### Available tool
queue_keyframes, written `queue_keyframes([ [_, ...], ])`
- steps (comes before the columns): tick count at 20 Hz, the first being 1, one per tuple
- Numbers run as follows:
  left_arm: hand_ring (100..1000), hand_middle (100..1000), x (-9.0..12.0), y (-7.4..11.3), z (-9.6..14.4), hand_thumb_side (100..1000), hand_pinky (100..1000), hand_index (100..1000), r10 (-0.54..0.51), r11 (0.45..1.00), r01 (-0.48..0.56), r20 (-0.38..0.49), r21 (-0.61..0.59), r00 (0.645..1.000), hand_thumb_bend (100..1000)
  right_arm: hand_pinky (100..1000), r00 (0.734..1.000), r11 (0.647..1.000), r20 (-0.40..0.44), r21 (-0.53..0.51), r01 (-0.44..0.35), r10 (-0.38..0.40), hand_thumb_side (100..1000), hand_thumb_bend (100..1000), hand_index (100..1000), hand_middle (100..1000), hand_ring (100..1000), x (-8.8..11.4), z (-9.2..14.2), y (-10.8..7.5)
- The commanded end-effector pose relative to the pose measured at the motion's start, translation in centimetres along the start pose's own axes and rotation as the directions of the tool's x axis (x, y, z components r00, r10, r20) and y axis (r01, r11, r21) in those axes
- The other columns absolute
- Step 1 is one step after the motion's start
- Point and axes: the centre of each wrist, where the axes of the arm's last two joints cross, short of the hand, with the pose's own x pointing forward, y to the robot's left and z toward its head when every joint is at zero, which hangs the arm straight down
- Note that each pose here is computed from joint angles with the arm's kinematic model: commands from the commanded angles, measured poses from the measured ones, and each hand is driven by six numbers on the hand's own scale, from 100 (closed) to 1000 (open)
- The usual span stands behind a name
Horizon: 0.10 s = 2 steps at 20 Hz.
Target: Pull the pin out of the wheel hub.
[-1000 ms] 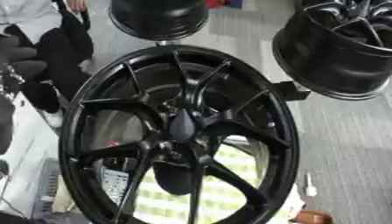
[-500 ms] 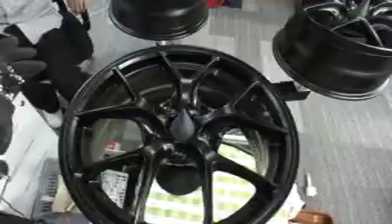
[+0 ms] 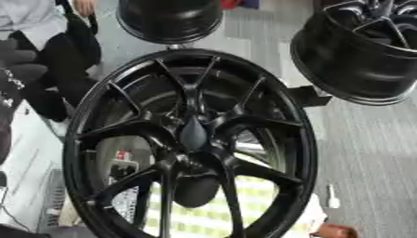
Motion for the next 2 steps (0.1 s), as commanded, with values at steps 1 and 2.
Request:
queue_keyframes([
  [1, 703, 707, 0.78, -0.12, -0.51, 730, 834, 860, 0.005, 1.000, -0.005, 0.042, -0.008, 0.999, 100, 749, 0.992, 0.992, 0.078, -0.072, 0.103, -0.097, 597, 100, 822, 714, 883, 0.45, 0.50, 1.40],
  [2, 702, 707, 0.79, -0.16, -0.54, 730, 834, 860, 0.007, 1.000, -0.007, 0.044, -0.008, 0.999, 100, 746, 0.986, 0.987, 0.100, -0.086, 0.139, -0.130, 598, 100, 821, 711, 882, 0.53, 0.79, 2.04],
])
